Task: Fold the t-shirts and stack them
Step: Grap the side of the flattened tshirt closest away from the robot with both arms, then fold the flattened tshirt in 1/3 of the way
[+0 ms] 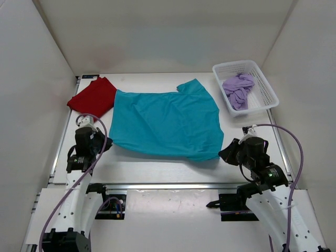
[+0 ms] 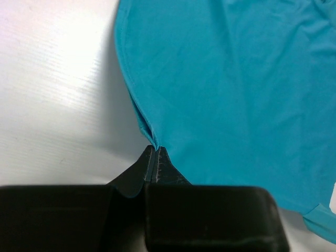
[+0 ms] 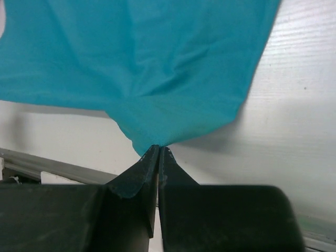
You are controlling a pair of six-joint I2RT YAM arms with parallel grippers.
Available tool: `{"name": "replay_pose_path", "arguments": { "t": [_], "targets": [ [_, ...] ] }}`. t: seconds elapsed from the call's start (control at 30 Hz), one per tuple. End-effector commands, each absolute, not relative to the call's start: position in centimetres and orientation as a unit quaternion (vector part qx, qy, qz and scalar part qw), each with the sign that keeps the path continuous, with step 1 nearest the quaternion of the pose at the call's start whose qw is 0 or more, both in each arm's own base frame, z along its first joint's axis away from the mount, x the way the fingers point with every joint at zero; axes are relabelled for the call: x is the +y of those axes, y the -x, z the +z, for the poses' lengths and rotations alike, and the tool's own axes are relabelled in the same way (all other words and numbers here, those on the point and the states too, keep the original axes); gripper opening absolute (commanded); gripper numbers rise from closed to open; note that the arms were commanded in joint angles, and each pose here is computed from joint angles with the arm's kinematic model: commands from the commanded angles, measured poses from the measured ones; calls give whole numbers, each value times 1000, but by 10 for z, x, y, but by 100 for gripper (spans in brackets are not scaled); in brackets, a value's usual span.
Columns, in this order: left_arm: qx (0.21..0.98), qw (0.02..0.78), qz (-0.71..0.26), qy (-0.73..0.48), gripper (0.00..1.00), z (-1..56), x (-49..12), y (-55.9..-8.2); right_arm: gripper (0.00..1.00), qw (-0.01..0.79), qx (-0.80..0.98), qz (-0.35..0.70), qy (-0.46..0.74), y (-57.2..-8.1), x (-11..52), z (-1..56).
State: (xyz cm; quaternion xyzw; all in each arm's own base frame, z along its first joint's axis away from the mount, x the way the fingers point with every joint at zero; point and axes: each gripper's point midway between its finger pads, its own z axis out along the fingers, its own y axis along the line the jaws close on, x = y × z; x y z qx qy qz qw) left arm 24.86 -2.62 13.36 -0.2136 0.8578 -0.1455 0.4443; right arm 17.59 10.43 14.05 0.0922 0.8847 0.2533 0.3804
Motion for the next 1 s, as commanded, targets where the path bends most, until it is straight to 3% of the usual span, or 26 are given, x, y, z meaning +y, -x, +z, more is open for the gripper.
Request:
{"name": "replay_pose_path", "arguments": {
  "t": [0.0, 0.5, 0.97],
  "targets": [
    [868, 428, -133, 215, 0, 126, -25, -244, 0, 360, 893, 248, -103, -173, 103, 135],
    [876, 370, -123, 283, 0, 95, -5, -341, 0, 411, 879, 211, -120, -350, 88, 139],
    [886, 335, -102, 304, 0, 62, 4, -385, 0, 402, 882, 213, -124, -445, 75, 119]
  ]
}}
